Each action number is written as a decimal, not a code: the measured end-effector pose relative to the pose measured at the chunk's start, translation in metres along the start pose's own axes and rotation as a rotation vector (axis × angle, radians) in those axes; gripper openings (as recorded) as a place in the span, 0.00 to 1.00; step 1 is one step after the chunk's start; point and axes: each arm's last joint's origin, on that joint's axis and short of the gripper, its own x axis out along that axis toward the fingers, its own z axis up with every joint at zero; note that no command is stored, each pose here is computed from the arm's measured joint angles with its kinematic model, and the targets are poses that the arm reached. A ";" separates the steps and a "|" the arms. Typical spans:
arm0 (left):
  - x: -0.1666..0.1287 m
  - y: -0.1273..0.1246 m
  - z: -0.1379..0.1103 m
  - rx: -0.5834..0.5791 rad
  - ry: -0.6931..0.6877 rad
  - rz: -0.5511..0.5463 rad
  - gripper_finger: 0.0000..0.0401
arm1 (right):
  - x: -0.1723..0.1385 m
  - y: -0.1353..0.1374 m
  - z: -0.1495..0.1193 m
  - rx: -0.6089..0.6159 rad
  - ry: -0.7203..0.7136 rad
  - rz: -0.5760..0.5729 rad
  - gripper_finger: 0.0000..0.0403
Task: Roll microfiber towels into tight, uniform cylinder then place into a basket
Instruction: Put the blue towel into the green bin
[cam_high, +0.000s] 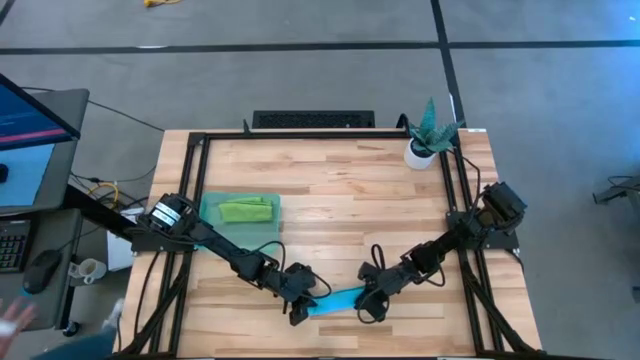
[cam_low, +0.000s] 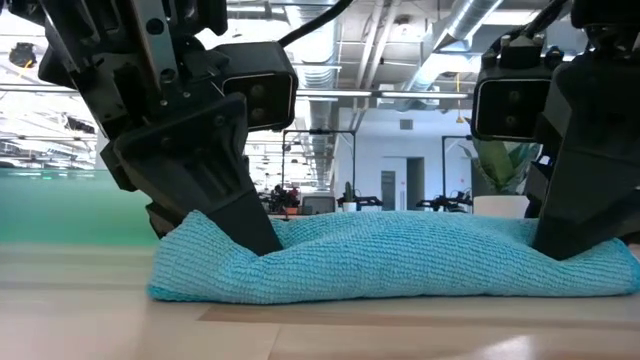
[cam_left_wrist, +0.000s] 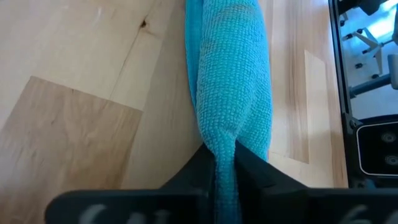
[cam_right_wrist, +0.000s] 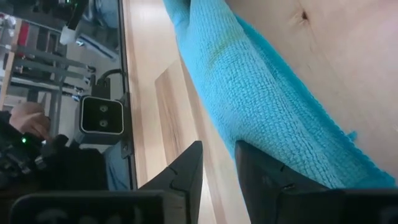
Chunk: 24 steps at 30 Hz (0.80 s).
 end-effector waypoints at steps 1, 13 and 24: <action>0.000 0.000 0.000 0.000 0.000 0.000 0.04 | 0.000 0.001 -0.001 0.005 0.001 0.001 0.30; 0.000 0.000 0.000 -0.003 0.000 0.000 0.04 | 0.003 0.007 0.002 -0.029 0.008 0.018 0.48; 0.000 0.002 0.002 -0.015 0.002 -0.001 0.04 | -0.006 0.013 0.010 -0.110 0.069 0.096 0.54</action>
